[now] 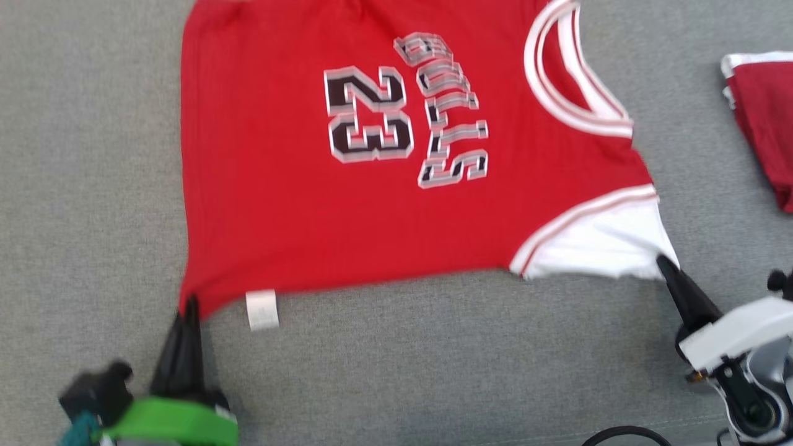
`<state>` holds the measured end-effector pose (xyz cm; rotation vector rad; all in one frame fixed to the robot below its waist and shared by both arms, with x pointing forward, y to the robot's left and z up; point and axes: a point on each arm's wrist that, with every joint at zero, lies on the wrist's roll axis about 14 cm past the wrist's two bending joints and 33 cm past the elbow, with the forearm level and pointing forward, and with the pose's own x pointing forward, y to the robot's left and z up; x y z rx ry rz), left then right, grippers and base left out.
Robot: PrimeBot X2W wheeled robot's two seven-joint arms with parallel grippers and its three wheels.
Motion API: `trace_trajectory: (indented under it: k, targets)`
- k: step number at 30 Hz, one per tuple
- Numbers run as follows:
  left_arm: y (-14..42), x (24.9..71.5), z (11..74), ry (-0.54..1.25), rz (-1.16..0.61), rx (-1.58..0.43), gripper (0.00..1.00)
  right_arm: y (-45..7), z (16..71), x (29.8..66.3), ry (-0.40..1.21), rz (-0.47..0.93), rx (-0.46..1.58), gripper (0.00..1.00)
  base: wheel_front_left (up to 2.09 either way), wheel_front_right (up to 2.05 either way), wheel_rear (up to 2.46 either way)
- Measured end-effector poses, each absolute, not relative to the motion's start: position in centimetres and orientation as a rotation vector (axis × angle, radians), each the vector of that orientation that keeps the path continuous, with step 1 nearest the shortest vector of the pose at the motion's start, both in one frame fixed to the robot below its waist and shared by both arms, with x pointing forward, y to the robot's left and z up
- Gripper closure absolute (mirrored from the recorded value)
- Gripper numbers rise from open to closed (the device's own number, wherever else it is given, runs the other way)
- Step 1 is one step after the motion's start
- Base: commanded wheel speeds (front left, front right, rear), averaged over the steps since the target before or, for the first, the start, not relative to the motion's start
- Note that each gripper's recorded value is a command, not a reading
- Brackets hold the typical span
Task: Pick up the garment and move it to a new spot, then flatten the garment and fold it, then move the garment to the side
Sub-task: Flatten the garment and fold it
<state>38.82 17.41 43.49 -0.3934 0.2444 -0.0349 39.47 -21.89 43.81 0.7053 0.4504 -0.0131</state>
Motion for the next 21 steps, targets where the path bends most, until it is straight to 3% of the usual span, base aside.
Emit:
trace_trajectory:
  k: [4, 9, 21]
  targets:
    - [16.0, 34.1, 43.2, 0.312, 0.001, -0.441, 1.0, -23.2, 43.9, 36.4, 0.462, -0.056, 0.719, 1.0, 0.0, 0.0, 0.0]
    - [14.3, 32.7, 45.4, 0.318, -0.026, -0.477, 1.0, -23.7, 45.5, 35.5, 0.426, -0.055, 0.75, 1.0, 0.0, 0.0, 0.0]
    - [14.0, 35.9, 49.6, 0.311, -0.111, -0.476, 1.0, -21.4, 49.9, 39.9, 0.362, 0.072, 0.832, 1.0, 0.0, 0.0, 0.0]
